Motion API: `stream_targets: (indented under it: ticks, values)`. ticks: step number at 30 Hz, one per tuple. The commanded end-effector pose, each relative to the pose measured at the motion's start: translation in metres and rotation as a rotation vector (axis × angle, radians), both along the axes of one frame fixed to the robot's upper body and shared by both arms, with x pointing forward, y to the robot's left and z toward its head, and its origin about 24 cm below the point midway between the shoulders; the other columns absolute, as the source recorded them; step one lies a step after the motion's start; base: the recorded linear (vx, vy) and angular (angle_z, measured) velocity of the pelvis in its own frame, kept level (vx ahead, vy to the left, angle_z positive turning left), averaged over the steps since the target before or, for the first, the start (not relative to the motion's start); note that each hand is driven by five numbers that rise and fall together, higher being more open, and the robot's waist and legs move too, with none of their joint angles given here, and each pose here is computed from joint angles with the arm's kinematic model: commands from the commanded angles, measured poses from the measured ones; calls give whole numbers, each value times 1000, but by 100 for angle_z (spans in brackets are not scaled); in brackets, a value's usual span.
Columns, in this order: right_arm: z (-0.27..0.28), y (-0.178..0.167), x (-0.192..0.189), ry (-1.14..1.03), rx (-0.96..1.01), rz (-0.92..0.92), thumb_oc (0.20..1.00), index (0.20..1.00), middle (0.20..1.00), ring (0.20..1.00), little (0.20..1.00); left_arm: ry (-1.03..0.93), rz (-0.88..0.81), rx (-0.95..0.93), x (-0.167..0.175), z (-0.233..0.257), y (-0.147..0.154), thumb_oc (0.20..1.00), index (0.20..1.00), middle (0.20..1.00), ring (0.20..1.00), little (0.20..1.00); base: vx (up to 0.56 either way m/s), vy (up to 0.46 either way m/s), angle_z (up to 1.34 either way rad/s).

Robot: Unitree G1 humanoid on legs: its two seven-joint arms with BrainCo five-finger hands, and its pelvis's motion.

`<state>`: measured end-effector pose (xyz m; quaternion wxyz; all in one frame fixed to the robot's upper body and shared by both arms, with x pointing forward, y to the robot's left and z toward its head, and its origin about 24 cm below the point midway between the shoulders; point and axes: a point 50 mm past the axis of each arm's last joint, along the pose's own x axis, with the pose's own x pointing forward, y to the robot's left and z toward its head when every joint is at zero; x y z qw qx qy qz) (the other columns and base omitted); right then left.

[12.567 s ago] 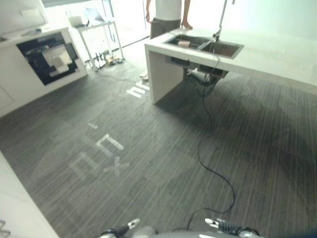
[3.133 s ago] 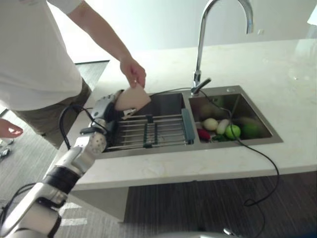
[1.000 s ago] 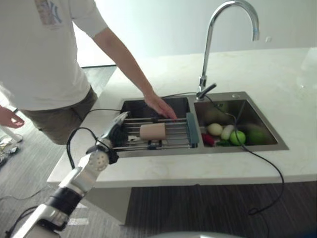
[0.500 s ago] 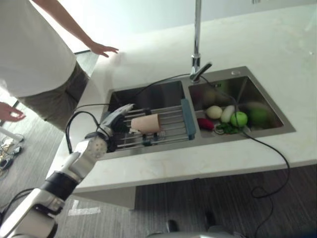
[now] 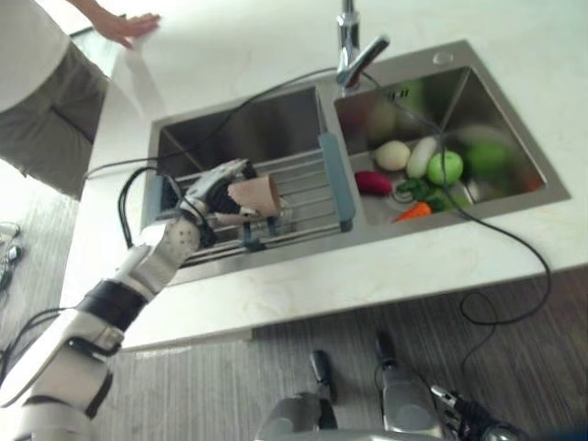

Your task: Place the dishes in the dishwasher.

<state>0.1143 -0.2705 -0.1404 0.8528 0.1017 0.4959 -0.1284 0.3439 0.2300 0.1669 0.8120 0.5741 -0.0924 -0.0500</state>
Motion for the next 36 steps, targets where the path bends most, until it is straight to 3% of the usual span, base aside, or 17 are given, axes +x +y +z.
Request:
stream_targets:
  ticks: [1, 11, 17, 26, 36]
  values:
    - [-1, 9, 4, -30, 34, 0, 1000, 1000, 1000, 1000, 1000, -43, 51, 34, 4, 19, 17, 1000, 1000, 1000, 1000, 1000, -31, -6, 0]
    - [9, 15, 34, -134, 46, -7, 1000, 1000, 1000, 1000, 1000, 37, 49, 94, 10, 25, 12, 1000, 1000, 1000, 1000, 1000, -32, -6, 1]
    - [9, 15, 35, -141, 45, -17, 1000, 1000, 1000, 1000, 1000, -58, 93, 124, 7, 28, 20, 1000, 1000, 1000, 1000, 1000, 0, 0, 0]
    - [7, 26, 37, -154, 61, -28, 1000, 1000, 1000, 1000, 1000, -451, 129, 135, -6, 30, 24, 1000, 1000, 1000, 1000, 1000, 0, 0, 0]
    - [6, 33, 40, -154, 61, -27, 1000, 1000, 1000, 1000, 1000, -539, 136, 119, -14, 22, 16, 1000, 1000, 1000, 1000, 1000, 0, 0, 0]
